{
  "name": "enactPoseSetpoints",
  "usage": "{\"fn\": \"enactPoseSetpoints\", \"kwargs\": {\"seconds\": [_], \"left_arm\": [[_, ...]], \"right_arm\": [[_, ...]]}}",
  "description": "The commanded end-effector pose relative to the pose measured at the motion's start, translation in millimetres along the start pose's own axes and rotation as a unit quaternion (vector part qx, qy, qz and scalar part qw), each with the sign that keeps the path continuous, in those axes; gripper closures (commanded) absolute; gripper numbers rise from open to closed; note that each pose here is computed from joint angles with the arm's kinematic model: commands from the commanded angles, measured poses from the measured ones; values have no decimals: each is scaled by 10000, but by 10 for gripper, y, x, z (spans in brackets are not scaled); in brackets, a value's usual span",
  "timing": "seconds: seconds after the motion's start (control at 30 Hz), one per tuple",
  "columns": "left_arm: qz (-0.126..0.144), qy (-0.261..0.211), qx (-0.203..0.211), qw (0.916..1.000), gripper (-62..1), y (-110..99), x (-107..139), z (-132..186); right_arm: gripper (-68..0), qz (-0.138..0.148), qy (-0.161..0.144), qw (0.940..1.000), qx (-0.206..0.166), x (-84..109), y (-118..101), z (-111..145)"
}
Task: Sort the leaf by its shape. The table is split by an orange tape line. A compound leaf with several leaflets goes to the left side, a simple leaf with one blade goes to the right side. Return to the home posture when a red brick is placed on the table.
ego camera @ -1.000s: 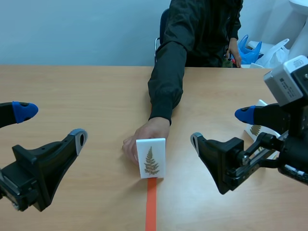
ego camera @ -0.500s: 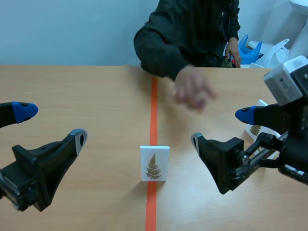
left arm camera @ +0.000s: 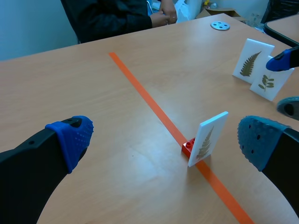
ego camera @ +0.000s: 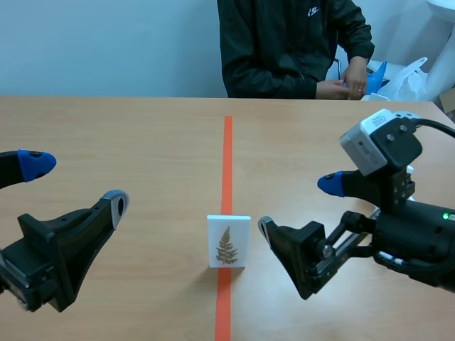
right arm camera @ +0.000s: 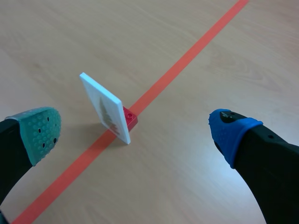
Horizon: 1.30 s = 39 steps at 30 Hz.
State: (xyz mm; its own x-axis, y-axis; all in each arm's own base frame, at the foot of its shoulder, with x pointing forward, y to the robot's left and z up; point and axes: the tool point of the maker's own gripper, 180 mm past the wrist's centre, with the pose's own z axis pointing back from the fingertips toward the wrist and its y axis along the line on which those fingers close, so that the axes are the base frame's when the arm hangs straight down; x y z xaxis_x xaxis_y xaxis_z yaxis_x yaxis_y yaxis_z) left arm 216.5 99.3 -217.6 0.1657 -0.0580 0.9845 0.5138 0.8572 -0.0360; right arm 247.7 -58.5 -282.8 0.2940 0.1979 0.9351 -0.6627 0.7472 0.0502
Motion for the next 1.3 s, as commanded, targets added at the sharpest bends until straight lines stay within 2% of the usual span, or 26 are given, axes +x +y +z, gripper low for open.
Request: {"fn": "enactPoseSetpoints", "kwargs": {"seconds": [0.0,0.17,0.33,0.67,0.9,1.1,1.27], "left_arm": [[-10,-153,-13,9999,-623,-5,84,-2],[-10,-153,-13,9999,-623,-5,84,-2],[-10,-153,-13,9999,-623,-5,84,-2],[-11,-157,-12,9999,-623,-5,85,-2],[-12,-154,-13,9999,-623,-5,84,-2],[-12,-154,-13,9999,-623,-5,84,-2],[-12,-152,-13,9999,-623,-5,83,-2]], "right_arm": [[-679,77,-164,9998,10,85,-59,-42],[-679,64,-99,9996,253,-28,-7,-243],[-679,186,-34,9985,505,-184,87,-424],[-679,567,-132,9933,998,-461,297,-659],[-679,757,-197,9915,1040,-535,370,-807],[-675,873,-135,9907,1038,-597,454,-930],[-513,913,-110,9903,1038,-638,516,-968]]}}
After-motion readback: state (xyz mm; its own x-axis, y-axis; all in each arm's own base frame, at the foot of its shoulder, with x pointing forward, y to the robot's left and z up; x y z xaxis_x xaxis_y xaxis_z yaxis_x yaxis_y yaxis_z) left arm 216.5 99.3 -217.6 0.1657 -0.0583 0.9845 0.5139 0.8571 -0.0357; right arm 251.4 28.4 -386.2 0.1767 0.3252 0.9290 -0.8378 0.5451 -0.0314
